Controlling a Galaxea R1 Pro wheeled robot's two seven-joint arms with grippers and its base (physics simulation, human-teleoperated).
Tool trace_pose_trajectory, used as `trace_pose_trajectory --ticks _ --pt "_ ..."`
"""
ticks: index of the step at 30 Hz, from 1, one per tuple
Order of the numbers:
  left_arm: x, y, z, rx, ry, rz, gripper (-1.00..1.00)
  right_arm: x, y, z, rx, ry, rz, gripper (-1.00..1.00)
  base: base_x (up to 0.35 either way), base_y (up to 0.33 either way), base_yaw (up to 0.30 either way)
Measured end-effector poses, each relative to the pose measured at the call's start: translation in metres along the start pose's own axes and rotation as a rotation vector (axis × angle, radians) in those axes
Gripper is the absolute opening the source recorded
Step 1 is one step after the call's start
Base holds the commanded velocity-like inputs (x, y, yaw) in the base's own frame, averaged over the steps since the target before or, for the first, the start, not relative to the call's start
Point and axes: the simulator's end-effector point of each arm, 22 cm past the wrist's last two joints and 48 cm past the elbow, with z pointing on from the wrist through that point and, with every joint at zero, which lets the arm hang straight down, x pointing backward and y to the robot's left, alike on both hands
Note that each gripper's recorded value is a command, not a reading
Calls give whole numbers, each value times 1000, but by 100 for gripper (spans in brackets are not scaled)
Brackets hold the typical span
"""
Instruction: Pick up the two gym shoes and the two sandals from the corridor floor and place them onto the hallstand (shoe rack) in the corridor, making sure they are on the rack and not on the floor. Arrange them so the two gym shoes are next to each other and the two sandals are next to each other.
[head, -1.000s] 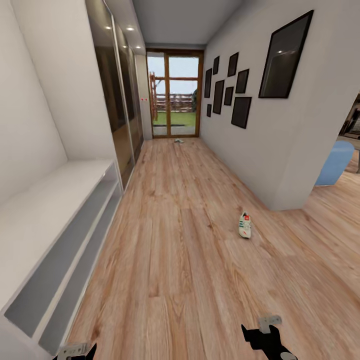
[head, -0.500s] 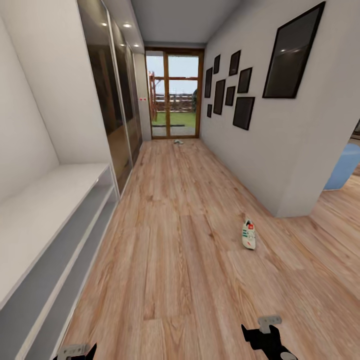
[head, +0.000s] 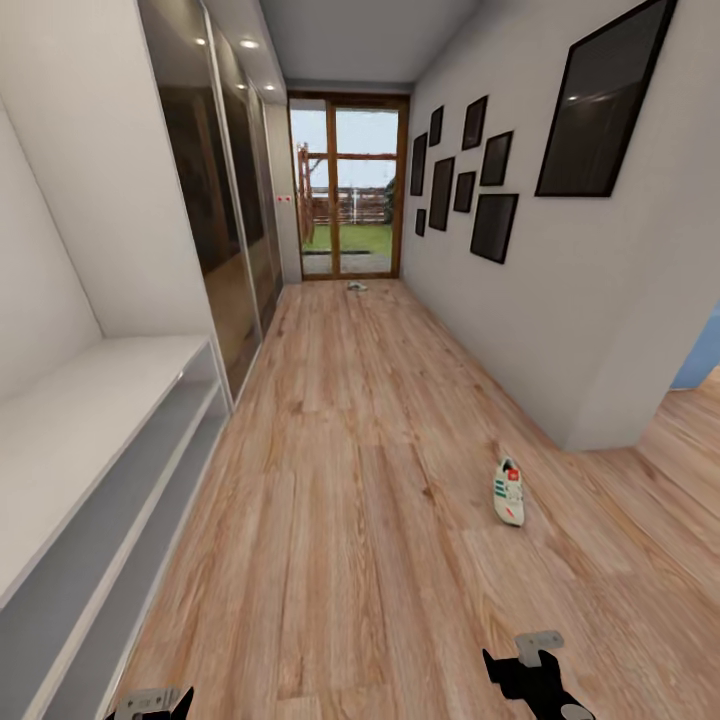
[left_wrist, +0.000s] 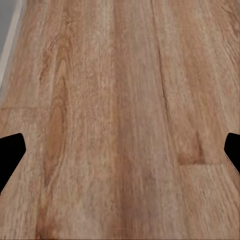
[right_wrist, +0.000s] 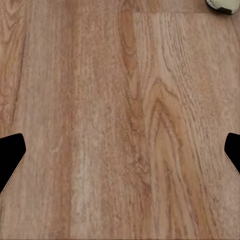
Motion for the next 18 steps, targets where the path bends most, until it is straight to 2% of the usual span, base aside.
trace_pose_trajectory --ticks 18 --pt "0 0 0 0 0 0 100 0 0 0 0 0 0 100 340 0 0"
